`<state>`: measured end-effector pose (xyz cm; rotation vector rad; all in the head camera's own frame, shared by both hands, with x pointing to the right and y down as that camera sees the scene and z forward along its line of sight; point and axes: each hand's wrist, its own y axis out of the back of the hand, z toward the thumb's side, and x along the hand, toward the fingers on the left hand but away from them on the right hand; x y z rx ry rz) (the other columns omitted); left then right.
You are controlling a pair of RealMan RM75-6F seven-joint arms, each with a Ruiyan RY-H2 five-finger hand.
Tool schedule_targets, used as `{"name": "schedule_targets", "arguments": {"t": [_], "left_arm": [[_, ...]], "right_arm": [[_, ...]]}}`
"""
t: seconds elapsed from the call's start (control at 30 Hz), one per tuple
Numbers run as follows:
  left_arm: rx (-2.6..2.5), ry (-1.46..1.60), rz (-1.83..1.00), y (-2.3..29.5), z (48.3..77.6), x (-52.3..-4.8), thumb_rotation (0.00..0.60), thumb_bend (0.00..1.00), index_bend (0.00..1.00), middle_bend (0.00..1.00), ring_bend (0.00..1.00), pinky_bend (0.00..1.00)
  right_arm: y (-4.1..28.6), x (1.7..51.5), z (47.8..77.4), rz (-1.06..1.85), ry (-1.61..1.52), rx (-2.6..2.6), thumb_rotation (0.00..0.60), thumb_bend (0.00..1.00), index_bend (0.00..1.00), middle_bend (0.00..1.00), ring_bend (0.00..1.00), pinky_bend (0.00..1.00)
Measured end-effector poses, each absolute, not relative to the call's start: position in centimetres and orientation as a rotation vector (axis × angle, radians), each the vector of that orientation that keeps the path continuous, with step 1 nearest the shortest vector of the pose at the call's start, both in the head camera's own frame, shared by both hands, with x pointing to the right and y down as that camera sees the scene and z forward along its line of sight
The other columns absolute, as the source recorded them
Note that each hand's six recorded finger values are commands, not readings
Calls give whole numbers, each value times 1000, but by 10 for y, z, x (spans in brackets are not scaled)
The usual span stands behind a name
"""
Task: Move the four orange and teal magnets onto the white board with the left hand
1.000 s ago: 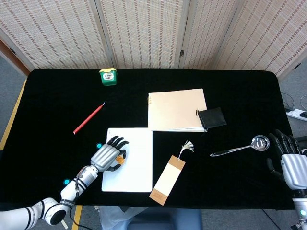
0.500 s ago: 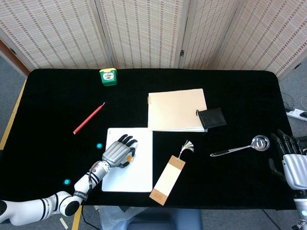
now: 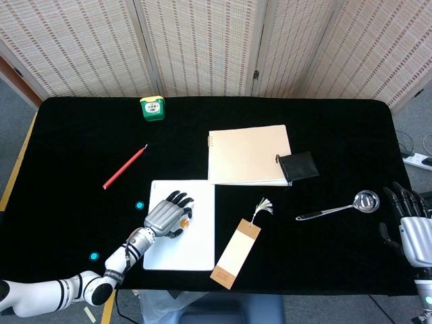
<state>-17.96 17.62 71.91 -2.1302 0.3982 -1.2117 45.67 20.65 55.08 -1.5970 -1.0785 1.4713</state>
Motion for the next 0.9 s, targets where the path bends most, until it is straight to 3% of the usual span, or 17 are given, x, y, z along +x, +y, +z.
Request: {"name": "schedule_targets", "arguments": {"t": [0.2,0.4,0.63,0.9], "left_arm": [[-2086,578,-1263,149,712,-215,600,377,445,152,0,0],[-2009,646,-1373,133,723,-263,600,377,457,152,0,0],[-1956,626,-1481,139,743,-299,600,377,457,152,0,0],[-1943,586,-1507,149,751,-306,600,377,454,152,0,0]], "right_arm": [[207,455,550,1466,-1074,-1599,600,530,0,18,0,0],[209,453,551,1466,-1074,-1604,600,529,0,18,0,0],[208,451,551,1461,-1068,-1606,600,529,0,18,0,0],[209,451,550,1465,-1069,-1602,600,529,0,18,0,0]]}}
